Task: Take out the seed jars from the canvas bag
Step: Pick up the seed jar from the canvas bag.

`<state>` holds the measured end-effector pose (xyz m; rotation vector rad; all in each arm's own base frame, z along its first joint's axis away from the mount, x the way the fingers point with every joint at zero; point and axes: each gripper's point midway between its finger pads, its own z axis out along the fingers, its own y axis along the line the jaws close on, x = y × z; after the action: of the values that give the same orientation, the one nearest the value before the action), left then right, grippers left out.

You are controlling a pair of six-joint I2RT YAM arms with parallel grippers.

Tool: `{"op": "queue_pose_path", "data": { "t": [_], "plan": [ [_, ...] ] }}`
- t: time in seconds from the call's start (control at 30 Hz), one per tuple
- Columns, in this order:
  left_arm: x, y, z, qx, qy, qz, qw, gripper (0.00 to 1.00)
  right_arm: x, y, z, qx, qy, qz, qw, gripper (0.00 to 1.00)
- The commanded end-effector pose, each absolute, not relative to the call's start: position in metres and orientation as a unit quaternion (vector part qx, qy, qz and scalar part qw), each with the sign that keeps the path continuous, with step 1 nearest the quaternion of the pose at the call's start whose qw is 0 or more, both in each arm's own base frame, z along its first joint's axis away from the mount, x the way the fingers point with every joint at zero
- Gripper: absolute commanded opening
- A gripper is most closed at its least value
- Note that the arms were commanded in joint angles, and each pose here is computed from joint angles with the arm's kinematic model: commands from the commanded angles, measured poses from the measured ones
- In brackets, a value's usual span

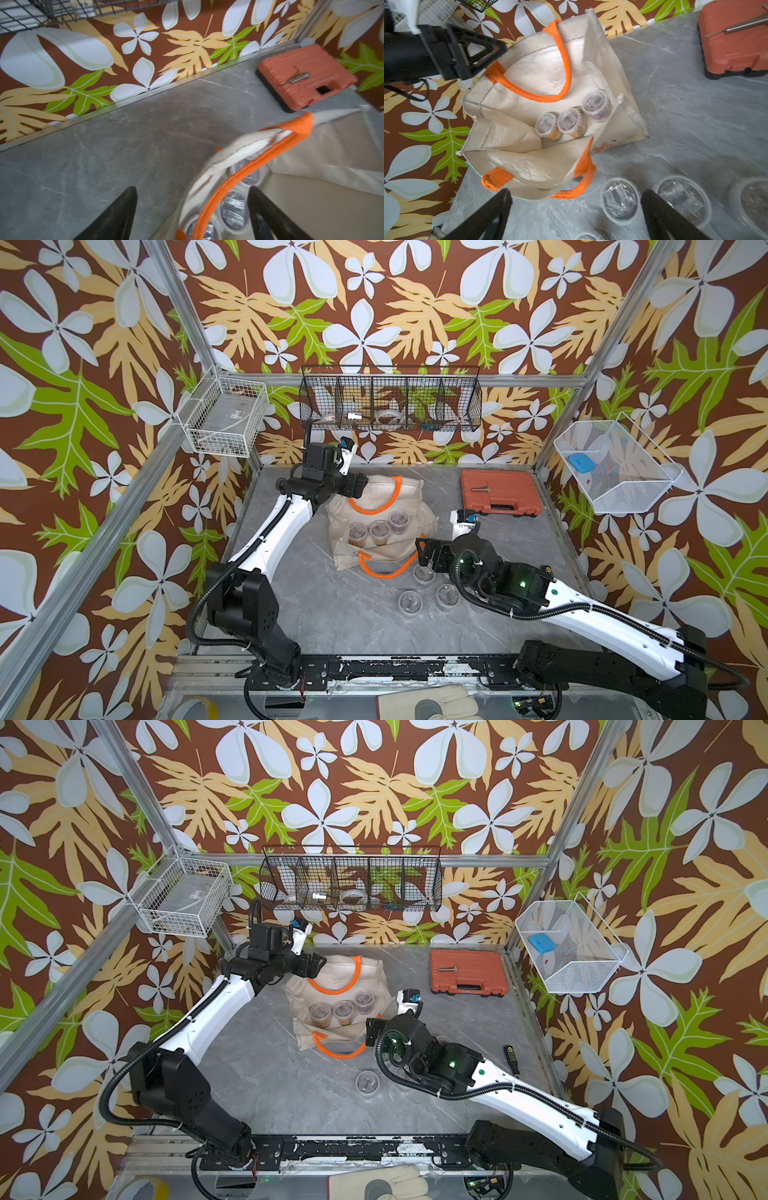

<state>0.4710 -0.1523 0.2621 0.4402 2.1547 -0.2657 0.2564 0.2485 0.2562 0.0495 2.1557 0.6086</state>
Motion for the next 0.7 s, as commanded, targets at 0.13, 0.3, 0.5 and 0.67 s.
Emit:
{"op": "queue_pose_path", "data": {
  "t": [0.13, 0.3, 0.5, 0.67],
  "plan": [
    [0.488, -0.141, 0.221, 0.170, 0.901, -0.054, 0.395, 0.69, 0.267, 0.286, 0.271, -0.029, 0.872, 0.260, 0.414, 0.99],
    [0.485, -0.141, 0.223, 0.165, 0.902, -0.056, 0.394, 0.27, 0.283, 0.314, 0.289, -0.046, 0.866, 0.280, 0.412, 0.99],
    [0.478, -0.130, 0.258, 0.143, 0.886, -0.042, 0.439, 0.01, 0.306, 0.354, 0.276, -0.069, 0.875, 0.280, 0.389, 0.99],
    [0.467, -0.131, 0.274, 0.133, 0.868, -0.063, 0.474, 0.00, 0.319, 0.376, 0.239, -0.066, 0.889, 0.274, 0.360, 0.99]
  ]
}}
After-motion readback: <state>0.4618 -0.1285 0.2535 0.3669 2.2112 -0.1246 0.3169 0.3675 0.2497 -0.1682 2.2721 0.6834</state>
